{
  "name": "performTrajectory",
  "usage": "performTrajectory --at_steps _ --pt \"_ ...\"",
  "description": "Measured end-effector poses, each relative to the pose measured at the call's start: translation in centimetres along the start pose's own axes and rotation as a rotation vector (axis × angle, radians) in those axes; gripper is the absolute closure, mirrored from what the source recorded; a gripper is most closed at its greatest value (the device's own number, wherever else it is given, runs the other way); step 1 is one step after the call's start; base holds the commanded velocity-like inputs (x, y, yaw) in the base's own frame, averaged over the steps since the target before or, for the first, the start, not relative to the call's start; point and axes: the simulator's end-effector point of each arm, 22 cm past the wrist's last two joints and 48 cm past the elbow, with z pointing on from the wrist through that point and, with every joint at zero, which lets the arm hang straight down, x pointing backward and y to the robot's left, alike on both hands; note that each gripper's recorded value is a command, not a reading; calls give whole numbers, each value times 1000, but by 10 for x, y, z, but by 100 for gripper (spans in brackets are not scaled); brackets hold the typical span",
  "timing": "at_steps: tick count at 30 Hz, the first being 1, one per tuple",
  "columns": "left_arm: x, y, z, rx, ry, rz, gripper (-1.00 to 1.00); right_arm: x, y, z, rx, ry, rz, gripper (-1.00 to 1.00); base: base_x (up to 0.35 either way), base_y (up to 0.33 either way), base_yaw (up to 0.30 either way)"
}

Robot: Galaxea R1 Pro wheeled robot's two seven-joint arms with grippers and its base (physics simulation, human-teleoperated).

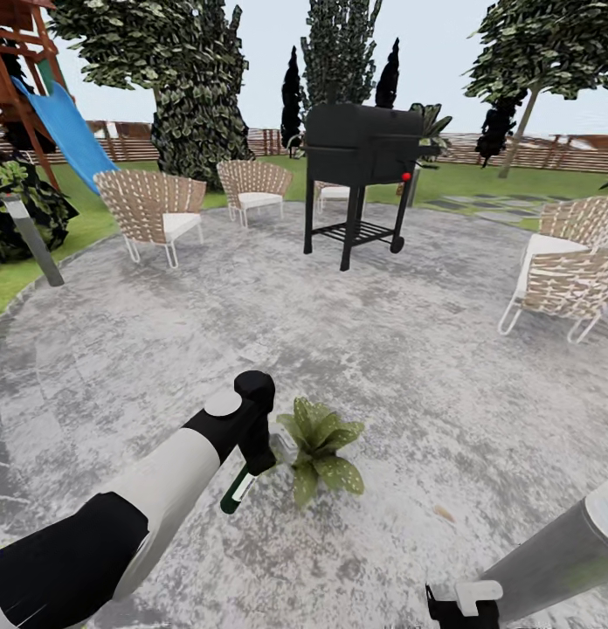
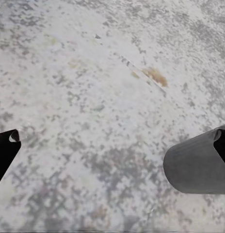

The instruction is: Pick up the pesticide atomizer in the garden and spray insectifuge to fully cover both potted plants in the garden.

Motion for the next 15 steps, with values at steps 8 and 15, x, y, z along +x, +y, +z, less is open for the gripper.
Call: performTrajectory --at_steps 8,15 --pt "0 -1 1 1 1 -2 100 0 0 0 0 0 0 -100 -208 -10 217" --pt "20 -27 49 24 53 12 100 0 2 0 -4 -1 0 -100 -2 0 5"
